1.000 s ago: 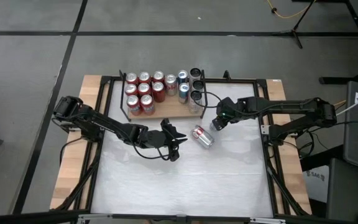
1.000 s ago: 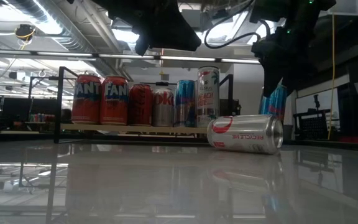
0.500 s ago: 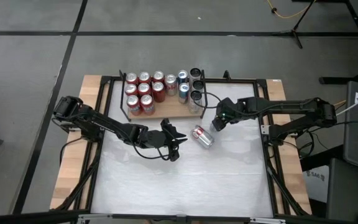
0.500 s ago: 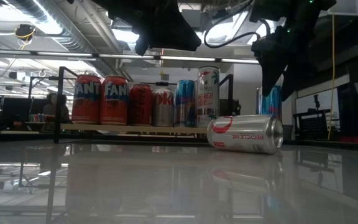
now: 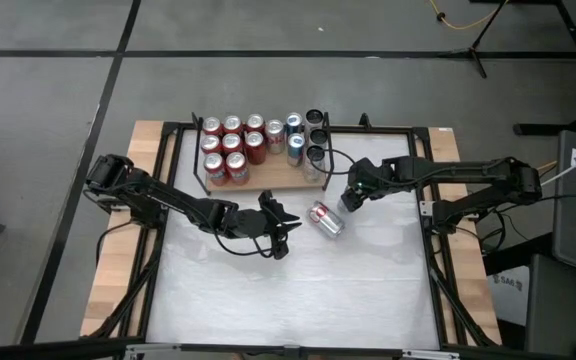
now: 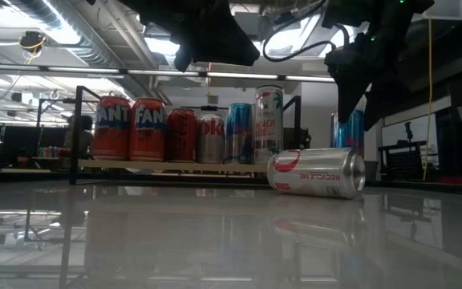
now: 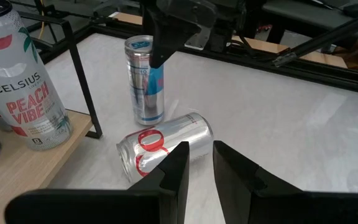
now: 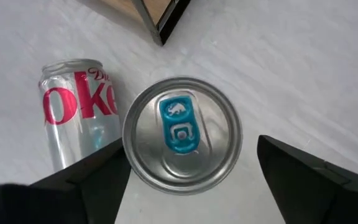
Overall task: Place canned beverage on shelf
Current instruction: Put the blue soda can on the shelf aligned with the other blue soda cans
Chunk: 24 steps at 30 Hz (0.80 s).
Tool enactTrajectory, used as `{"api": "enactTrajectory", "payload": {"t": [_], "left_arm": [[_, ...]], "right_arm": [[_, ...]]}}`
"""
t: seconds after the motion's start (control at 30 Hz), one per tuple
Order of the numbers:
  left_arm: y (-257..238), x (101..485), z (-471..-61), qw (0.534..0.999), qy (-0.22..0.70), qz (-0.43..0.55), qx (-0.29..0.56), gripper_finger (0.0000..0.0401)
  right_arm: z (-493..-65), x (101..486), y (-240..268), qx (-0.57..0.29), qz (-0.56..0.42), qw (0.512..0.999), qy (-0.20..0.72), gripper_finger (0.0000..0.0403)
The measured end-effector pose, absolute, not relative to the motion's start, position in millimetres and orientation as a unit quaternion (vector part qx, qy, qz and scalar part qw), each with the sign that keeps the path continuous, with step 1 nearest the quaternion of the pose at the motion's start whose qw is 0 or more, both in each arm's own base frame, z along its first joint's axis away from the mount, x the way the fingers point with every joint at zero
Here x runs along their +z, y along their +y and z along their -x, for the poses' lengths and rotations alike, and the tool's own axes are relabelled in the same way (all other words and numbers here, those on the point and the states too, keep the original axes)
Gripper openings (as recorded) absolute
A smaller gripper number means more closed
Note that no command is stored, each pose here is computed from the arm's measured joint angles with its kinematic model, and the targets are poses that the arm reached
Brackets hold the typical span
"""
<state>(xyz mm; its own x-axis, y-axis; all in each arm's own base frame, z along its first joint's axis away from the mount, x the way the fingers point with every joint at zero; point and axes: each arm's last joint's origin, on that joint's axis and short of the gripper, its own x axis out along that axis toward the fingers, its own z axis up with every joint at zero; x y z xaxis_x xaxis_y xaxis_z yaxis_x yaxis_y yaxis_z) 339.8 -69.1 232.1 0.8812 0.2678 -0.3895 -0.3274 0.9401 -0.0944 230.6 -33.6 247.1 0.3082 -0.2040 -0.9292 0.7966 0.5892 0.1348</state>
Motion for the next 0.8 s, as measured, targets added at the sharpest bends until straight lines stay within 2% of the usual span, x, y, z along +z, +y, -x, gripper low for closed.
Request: {"api": "enactTrajectory", "payload": {"t": [0.2,0.53,0.63,0.8], "left_arm": [[-69,232,-340,0.966,0.188,0.082,0.155,0.0064],[-69,232,-340,0.966,0.188,0.083,0.155,0.0064],[-69,232,-340,0.966,0.188,0.083,0.155,0.0064],[-69,232,-340,0.966,0.188,0.083,0.155,0.0064]], "right_arm": [[-232,251,-34,-0.327,-0.297,0.755,0.484,0.0331],[-238,294,-35,-0.289,-0.26,0.793,0.47,0.0331],[-237,308,-35,-0.256,-0.205,0.809,0.487,0.0331],[-236,329,-34,-0.132,-0.004,0.845,0.518,0.0331]]}}
